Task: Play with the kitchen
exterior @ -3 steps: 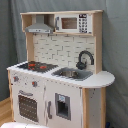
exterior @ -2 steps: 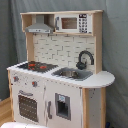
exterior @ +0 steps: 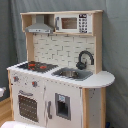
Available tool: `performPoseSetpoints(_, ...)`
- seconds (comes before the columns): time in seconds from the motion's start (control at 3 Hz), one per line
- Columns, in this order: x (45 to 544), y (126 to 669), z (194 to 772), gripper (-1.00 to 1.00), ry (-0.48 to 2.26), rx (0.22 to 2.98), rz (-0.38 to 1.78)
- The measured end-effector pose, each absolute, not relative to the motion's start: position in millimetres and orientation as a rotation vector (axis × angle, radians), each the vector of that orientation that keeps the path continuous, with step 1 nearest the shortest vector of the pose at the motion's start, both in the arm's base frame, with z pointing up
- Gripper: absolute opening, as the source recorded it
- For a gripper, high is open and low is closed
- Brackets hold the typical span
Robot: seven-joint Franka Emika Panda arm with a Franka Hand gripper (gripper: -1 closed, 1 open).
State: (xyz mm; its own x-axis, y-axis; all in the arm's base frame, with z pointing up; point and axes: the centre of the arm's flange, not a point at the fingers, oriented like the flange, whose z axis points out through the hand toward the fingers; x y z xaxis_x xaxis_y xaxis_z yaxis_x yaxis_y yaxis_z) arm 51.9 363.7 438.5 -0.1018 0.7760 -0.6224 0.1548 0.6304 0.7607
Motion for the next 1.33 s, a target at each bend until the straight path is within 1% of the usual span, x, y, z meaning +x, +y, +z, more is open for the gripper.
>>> performPoseSetpoints(0.67, 103.1, 360.4, 483.4, 1.00, 1.522, 0.856, 0.610)
performPoseSetpoints(1.33, 140.7, 374.0, 522.2, 1.00, 1.471, 0.829, 0.627)
